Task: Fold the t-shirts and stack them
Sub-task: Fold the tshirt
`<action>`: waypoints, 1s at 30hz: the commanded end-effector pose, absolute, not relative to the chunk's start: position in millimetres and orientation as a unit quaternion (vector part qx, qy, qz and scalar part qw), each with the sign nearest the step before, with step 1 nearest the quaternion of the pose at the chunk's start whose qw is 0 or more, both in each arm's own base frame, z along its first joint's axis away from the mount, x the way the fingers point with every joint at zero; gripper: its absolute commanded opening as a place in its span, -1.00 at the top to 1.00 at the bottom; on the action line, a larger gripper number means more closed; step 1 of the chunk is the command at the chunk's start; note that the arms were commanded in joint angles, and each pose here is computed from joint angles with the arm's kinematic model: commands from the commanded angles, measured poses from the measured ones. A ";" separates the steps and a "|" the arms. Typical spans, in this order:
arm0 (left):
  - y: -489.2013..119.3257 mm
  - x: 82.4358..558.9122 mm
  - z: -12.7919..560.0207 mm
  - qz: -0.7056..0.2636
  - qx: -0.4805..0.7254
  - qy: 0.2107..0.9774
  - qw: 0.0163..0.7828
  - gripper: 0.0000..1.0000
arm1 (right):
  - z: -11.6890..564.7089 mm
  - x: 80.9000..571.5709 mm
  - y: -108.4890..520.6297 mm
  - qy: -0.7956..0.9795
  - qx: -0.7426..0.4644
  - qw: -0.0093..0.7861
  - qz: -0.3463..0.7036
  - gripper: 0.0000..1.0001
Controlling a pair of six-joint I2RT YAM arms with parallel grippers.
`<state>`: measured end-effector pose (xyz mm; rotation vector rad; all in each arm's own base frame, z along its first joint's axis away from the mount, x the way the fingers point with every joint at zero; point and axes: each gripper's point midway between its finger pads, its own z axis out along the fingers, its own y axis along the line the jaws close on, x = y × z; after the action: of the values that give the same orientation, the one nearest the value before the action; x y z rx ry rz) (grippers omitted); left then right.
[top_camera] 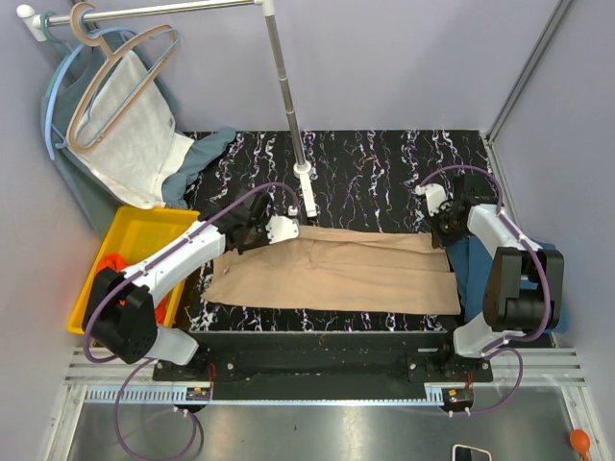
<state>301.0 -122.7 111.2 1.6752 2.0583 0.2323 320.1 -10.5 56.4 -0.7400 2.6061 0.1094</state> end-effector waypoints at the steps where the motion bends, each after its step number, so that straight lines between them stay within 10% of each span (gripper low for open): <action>1: -112.2 291.1 113.8 0.098 0.602 0.758 0.231 1.00 | 68.6 327.5 -21.8 0.931 -0.275 0.238 0.002 1.00; 30: -104.1 244.0 78.1 0.075 0.605 0.776 0.162 0.97 | 66.5 301.2 -19.4 0.935 -0.273 0.225 0.008 0.94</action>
<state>248.8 -109.2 81.1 1.7425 2.1712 0.1919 309.2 -14.4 62.4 -0.7443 2.5784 0.0560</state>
